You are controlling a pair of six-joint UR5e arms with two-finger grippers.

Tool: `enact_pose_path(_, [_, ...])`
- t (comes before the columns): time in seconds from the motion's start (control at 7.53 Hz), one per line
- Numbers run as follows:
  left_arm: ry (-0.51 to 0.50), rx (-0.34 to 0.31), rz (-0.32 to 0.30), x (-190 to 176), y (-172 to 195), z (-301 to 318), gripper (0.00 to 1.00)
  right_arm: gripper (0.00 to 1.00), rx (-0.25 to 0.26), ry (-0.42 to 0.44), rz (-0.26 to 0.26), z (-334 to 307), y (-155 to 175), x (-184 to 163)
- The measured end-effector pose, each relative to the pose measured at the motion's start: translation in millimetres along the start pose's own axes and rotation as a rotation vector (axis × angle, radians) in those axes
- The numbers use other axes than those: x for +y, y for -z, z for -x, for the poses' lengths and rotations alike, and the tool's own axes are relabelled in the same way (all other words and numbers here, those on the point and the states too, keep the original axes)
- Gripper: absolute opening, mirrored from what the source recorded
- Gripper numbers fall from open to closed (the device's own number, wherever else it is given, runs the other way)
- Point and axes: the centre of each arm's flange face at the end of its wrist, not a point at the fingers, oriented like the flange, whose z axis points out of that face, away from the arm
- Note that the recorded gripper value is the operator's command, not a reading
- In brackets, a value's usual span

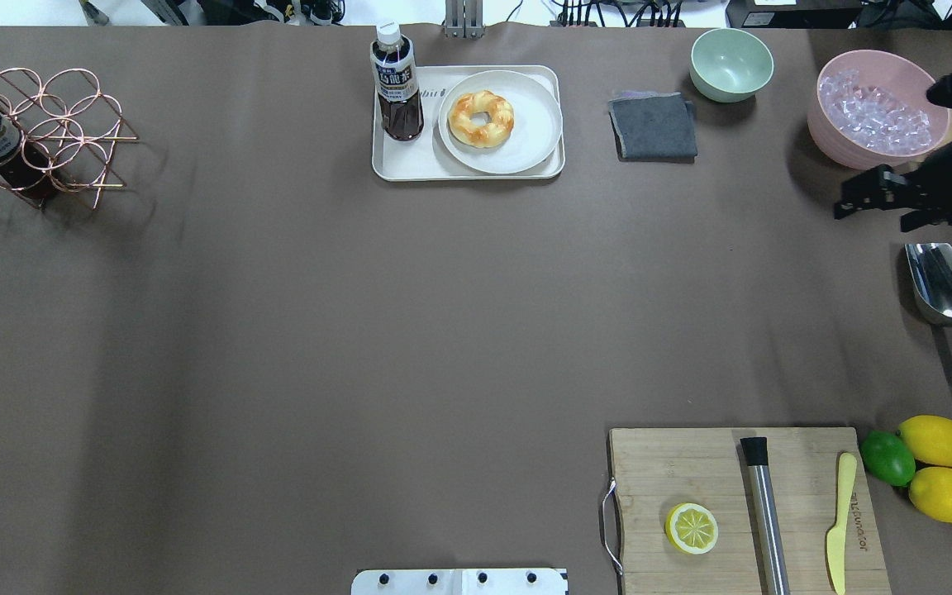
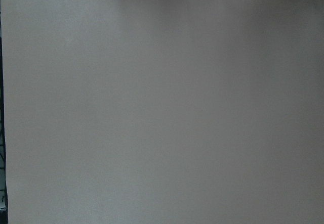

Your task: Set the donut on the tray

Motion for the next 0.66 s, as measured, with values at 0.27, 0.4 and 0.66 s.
enact_pose_path(0.27, [0.001,0.001,0.001,2,0,0,0.98,1.00,0.051,0.111,0.009,-116,28,12])
enact_pose_path(0.4, [0.001,0.001,0.001,2,0,0,0.98,1.00,0.087,0.158,0.019,-167,43,15])
enact_pose_path(0.66, [0.001,0.001,0.001,2,0,0,0.98,1.00,0.150,0.234,0.074,-241,74,18])
